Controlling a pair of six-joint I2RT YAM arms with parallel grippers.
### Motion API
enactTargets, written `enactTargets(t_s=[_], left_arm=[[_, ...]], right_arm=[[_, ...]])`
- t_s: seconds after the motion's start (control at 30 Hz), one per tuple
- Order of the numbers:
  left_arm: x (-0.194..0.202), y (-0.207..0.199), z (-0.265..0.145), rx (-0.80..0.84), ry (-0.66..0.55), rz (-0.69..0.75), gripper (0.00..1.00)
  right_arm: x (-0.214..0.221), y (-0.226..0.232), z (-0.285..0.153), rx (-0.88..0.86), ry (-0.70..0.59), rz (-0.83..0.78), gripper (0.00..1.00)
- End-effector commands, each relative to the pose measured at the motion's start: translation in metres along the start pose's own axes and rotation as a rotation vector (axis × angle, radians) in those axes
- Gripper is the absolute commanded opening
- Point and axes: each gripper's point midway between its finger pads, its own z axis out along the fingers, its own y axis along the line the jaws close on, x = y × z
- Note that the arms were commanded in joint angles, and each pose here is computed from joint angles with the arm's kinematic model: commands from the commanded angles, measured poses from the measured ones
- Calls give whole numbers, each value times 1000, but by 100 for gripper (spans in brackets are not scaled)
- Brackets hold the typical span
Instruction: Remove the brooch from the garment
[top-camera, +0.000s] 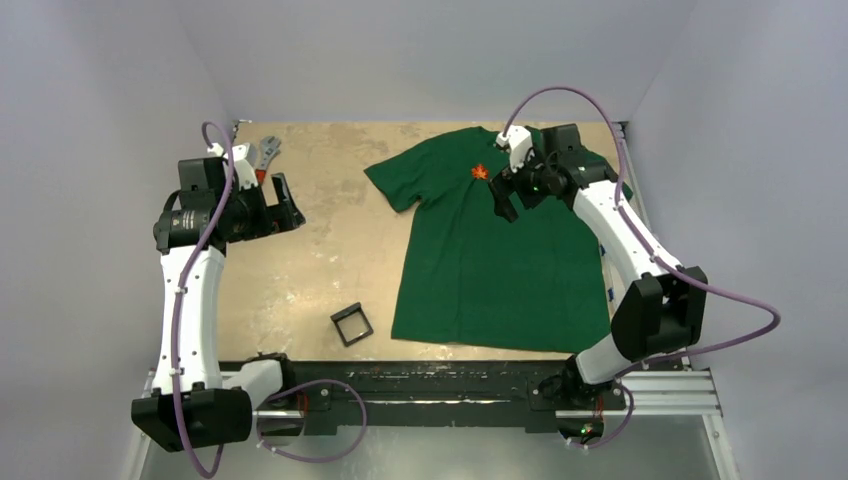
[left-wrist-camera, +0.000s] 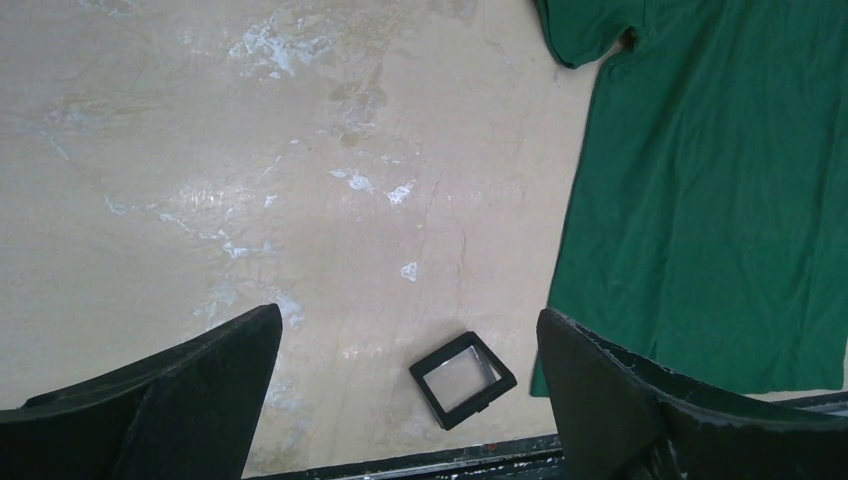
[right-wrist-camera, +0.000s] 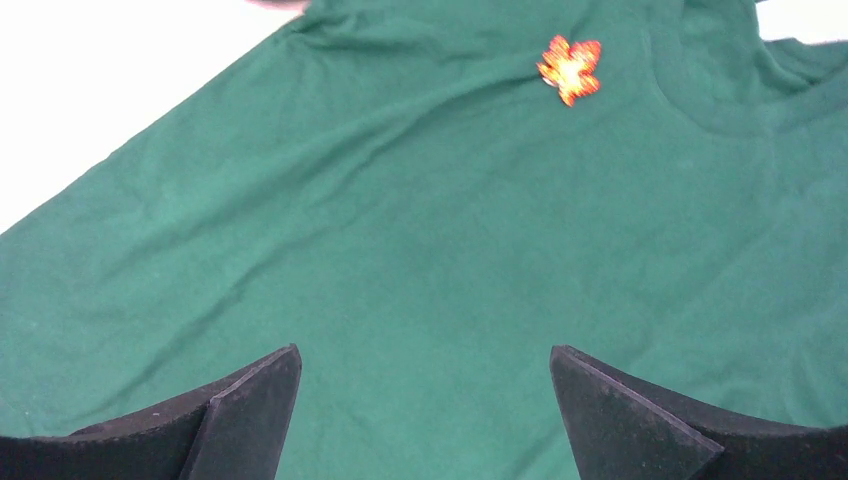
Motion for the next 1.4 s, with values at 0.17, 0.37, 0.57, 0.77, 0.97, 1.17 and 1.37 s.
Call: enactTargets(t_s=[0.17, 0.37, 0.57, 0.77, 0.97, 1.17, 1.37], left_arm=[[-19, -14, 6, 79, -6, 9, 100], [-25, -18, 10, 96, 10, -1, 100], [-24, -16, 17, 93, 46, -21, 100], [-22, -14, 17, 86, 48, -19, 100], [-22, -14, 18, 86, 52, -16, 100], [-23, -15, 18, 93, 46, -8, 100], [-20, -23, 21, 156, 40, -4, 100]], right_arm=[[-51, 38, 41, -49, -58, -137, 99], [-66, 63, 89, -55, -36, -183, 99], [-54, 82, 137, -75, 34, -206, 99], [-30, 98, 171, -188, 114, -189, 99], [5, 118, 182, -310, 236, -157, 99], [46, 149, 162, -445, 329, -97, 99], [75, 198, 125, -574, 369, -112, 99]])
